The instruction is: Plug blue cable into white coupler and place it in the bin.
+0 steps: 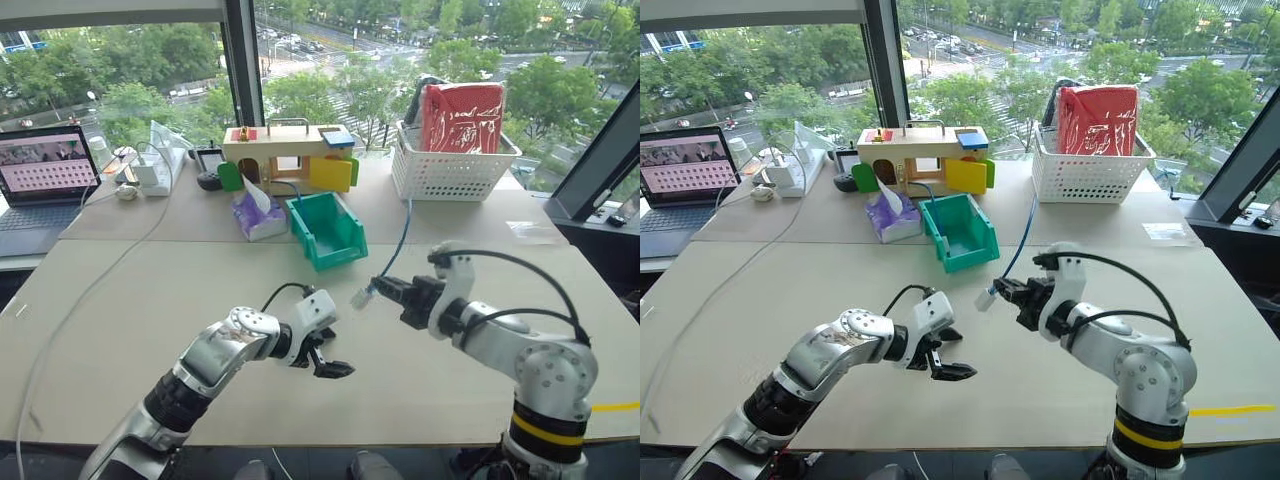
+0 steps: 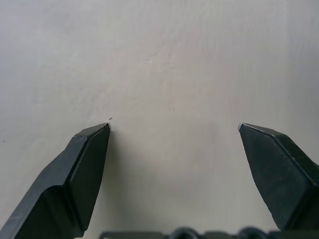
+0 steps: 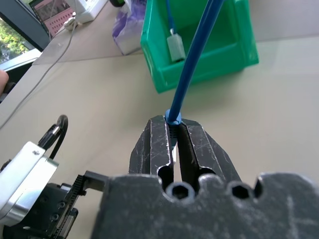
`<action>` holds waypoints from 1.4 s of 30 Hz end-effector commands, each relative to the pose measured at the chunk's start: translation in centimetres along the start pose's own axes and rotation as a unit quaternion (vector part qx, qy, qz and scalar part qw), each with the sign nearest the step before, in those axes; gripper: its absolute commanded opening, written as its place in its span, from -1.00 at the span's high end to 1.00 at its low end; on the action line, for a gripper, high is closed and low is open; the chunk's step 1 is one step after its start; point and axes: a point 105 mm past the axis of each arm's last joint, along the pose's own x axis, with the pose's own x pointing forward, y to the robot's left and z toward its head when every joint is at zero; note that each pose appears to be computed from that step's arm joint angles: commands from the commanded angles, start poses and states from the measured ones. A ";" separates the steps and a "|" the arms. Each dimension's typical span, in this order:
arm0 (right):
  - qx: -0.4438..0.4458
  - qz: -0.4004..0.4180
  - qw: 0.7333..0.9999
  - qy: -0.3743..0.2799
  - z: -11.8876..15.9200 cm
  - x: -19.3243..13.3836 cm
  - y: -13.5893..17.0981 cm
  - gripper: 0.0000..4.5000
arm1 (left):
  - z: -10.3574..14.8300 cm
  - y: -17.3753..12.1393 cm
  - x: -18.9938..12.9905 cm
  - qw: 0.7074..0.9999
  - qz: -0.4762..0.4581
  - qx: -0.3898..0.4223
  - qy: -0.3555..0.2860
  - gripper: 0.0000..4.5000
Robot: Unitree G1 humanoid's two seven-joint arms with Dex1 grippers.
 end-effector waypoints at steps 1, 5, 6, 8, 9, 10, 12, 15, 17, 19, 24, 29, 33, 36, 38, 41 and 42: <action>-0.023 0.030 0.998 -0.050 4.3 1.2 0.4 1.00 | -1.0 3.2 -2.2 0.998 0.067 -0.010 -0.011 -0.99; -0.049 0.034 0.996 -0.072 7.7 4.5 -0.2 1.00 | -0.2 6.8 -5.1 0.985 0.160 0.003 -0.061 -0.99; -0.054 0.031 0.995 -0.078 8.3 5.3 -0.5 1.00 | -0.1 7.3 -5.7 0.982 0.175 0.007 -0.069 -0.99; -0.069 0.032 0.994 -0.083 9.2 6.8 -0.9 1.00 | 0.1 7.8 -6.5 0.977 0.194 0.007 -0.087 -0.99; -0.089 0.035 0.992 -0.079 9.4 7.7 -1.0 1.00 | 0.3 8.0 -6.9 0.974 0.201 0.008 -0.100 -0.99; -0.102 0.036 0.991 -0.075 9.5 8.6 -1.2 1.00 | 0.5 8.0 -7.3 0.971 0.208 0.011 -0.114 -0.99; -0.117 0.037 0.990 -0.076 10.0 10.2 -1.4 1.00 | 1.1 8.2 -7.9 0.963 0.229 0.016 -0.141 -0.99; -0.138 0.043 0.987 -0.074 10.4 12.0 -1.4 1.00 | 1.8 8.0 -8.6 0.952 0.247 0.005 -0.179 -0.99; -0.152 0.043 0.985 -0.066 10.2 13.0 -1.4 1.00 | 2.3 7.4 -9.0 0.945 0.253 0.002 -0.207 -0.99; -0.170 0.042 0.983 -0.055 9.7 13.8 -1.4 0.59 | 2.6 6.5 -9.8 0.939 0.257 0.005 -0.229 -1.00; -0.166 0.069 0.982 -0.058 10.0 14.2 -0.5 -0.05 | 2.5 5.6 -11.0 0.932 0.265 0.010 -0.248 -1.00; -0.166 0.092 0.978 -0.082 12.0 13.2 0.1 -0.85 | 2.7 5.6 -11.8 0.929 0.263 0.014 -0.259 -1.00; -0.179 0.121 0.970 -0.115 14.7 10.3 0.6 -1.00 | 4.4 5.5 -12.4 0.926 0.243 0.027 -0.288 -1.00; -0.194 0.139 0.963 -0.123 15.2 7.8 0.8 -1.00 | 5.5 5.8 -13.0 0.919 0.243 0.032 -0.310 -1.00; -0.232 0.150 0.953 -0.125 14.7 4.7 0.3 -1.00 | 6.3 6.4 -13.6 0.910 0.254 0.032 -0.325 -1.00; -0.274 0.146 0.943 -0.117 12.9 0.6 -0.7 -1.00 | 7.2 6.6 -13.9 0.910 0.245 0.034 -0.334 -1.00; -0.269 0.142 0.944 -0.125 12.3 -0.7 -1.2 -1.00 | 7.6 6.6 -13.9 0.910 0.239 0.034 -0.338 -1.00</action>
